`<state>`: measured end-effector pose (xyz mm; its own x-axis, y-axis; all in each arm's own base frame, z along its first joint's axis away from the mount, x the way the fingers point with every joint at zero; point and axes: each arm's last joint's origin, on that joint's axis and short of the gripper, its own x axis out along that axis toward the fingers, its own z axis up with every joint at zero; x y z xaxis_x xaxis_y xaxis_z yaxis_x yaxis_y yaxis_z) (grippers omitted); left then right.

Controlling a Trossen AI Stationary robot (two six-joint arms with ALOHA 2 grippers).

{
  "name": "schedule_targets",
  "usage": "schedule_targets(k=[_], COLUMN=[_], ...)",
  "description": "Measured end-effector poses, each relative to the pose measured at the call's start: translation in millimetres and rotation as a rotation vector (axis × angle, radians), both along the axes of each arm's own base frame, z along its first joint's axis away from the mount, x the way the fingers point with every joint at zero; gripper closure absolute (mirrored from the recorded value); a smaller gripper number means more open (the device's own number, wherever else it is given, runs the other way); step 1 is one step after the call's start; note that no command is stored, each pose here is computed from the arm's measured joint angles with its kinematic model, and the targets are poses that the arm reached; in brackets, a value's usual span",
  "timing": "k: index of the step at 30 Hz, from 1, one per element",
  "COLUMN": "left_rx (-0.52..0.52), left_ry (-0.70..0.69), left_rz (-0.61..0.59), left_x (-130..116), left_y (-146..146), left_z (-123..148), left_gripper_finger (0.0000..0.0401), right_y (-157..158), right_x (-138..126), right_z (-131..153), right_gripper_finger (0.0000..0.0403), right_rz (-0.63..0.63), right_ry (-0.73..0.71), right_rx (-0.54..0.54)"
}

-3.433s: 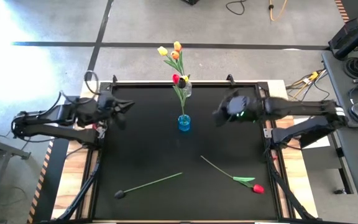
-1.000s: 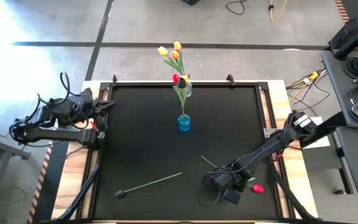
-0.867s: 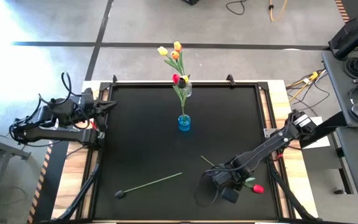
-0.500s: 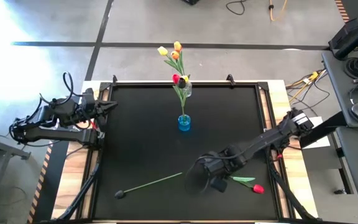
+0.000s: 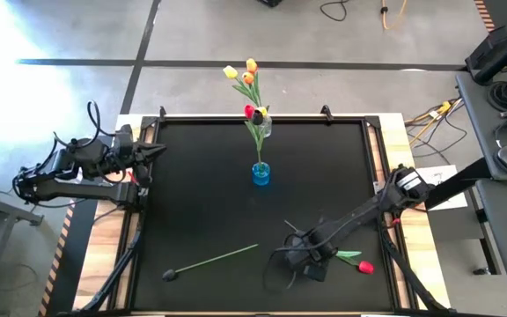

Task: Sort flowers into vase by color
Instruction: Put the red tulip flower into the blue vase

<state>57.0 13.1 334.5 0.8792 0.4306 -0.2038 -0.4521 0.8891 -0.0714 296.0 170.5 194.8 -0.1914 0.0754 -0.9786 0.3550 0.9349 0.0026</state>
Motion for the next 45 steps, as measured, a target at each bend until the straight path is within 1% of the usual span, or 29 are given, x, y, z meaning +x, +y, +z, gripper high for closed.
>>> schedule_targets(k=[2,4,8,12,18,23,26,30,34,39,42,45], left_rx=[0.004,0.008,0.008,0.008,-0.007,-0.014,-0.011,-0.007,-0.007,-0.008,-0.008,-0.007], left_ry=[0.002,0.006,0.019,0.02,0.012,0.009,0.011,0.012,0.012,0.012,0.011,0.014], left_rz=[-0.001,-0.002,-0.002,-0.003,0.001,0.003,0.002,0.001,0.001,0.002,0.002,0.001], left_x=[-0.2,-0.4,-0.7,-0.9,-0.8,-0.8,-0.8,-0.7,-0.7,-0.7,-0.7,0.0], left_y=[0.0,0.0,0.0,0.0,0.0,0.0,0.0,0.0,0.0,0.0,0.0,0.0], left_z=[0.1,-0.1,-1.3,-1.5,-1.5,-1.6,-1.6,-1.6,-1.6,-1.6,-1.6,-1.7], left_gripper_finger=[0.0401,0.0401,0.0401,0.0401,0.0401,0.0401,0.0401,0.0401,0.0401,0.0401,0.0401,0.0401], right_y=[2.2,1.2,-5.5,-7.8,-3.3,-1.6,-5.0,-7.9,-7.2,-3.6,-3.3,-9.7], right_x=[-5.3,-11.7,-23.4,-36.4,-58.0,-62.0,-67.4,-73.3,-73.6,-66.7,-53.1,-37.7], right_z=[-6.2,-10.9,-4.1,-4.4,-18.5,-26.2,-33.1,-40.7,-42.7,-31.3,-14.1,2.7], right_gripper_finger=[0.0245,0.0252,0.0272,0.0282,0.0284,0.0284,0.0284,0.0291,0.0315,0.0381,0.0389,0.039], right_rz=[-0.001,-0.034,-0.104,-0.094,-0.076,-0.108,-0.145,-0.151,-0.15,-0.152,-0.167,-0.162], right_ry=[0.013,0.013,-0.057,-0.106,-0.072,-0.112,-0.081,-0.051,-0.049,-0.077,-0.131,-0.183], right_rx=[0.017,0.044,0.075,0.082,0.058,0.088,0.071,0.069,0.105,0.162,0.199,0.217])
